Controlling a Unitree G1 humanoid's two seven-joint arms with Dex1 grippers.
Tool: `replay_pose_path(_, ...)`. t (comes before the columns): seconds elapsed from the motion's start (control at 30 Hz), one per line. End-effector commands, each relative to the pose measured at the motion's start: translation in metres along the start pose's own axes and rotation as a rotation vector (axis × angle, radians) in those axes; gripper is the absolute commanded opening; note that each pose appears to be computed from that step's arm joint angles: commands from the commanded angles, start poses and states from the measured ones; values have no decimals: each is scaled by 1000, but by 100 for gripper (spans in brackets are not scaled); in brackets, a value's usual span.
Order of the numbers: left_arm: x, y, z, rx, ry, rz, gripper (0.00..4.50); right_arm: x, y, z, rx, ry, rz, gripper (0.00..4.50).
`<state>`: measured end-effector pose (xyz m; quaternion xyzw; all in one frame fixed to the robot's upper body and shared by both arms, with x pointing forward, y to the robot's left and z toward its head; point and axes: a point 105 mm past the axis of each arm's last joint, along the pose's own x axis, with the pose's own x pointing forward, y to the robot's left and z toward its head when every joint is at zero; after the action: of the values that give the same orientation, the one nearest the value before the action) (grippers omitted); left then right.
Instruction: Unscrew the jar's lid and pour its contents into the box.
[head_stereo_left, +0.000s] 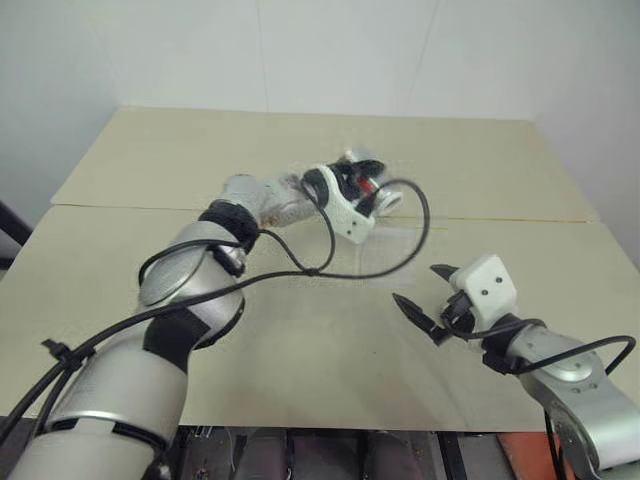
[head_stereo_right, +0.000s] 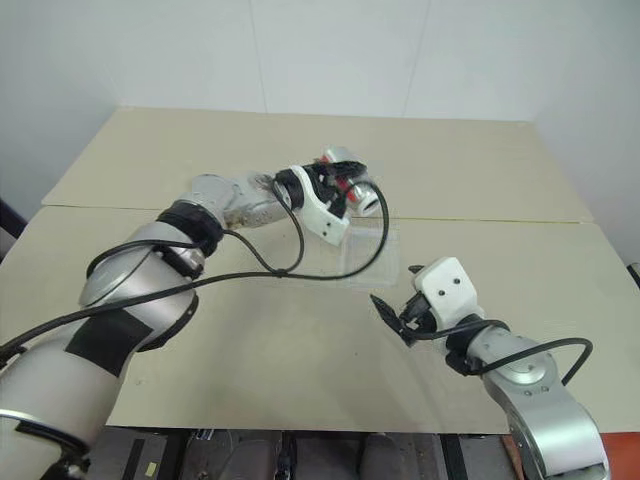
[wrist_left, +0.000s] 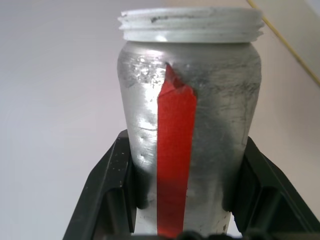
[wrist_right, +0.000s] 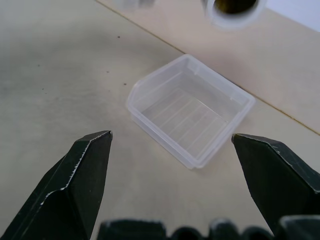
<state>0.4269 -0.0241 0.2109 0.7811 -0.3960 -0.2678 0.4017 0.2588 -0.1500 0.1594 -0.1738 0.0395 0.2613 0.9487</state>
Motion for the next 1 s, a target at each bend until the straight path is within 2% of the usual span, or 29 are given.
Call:
replay_pose_path(0.03,8,16,3,267,-46,77,201,-7,1,14,-25,-60,-39,445)
replay_pose_path(0.2,10,12,5,366,-64,37,201,-11,3,14,-12,-63,-61,445)
replay_pose_path(0.4,8,9,2,367,-54,31,201,-14,0,16,-12,-69,-82,445)
replay_pose_path(0.47,8,11,0,298,-25,49,201,-14,0,15,-12,-63,-80,445)
replay_pose_path(0.6,5,16,-14,-129,116,97,201,-12,-1,14,-11,-61,-67,445)
replay_pose_path(0.73,-8,9,-35,-855,227,184,201,-13,-4,15,1,-70,-65,445)
replay_pose_path(0.83,-23,-9,-43,-1304,218,249,201,-14,-7,14,8,-67,-57,445)
replay_pose_path(0.9,-34,-24,-42,-1543,167,293,201,-12,-8,14,8,-66,-45,445)
replay_pose_path(1.0,-47,-32,-36,-1728,84,377,201,-10,-8,13,10,-63,-31,445)
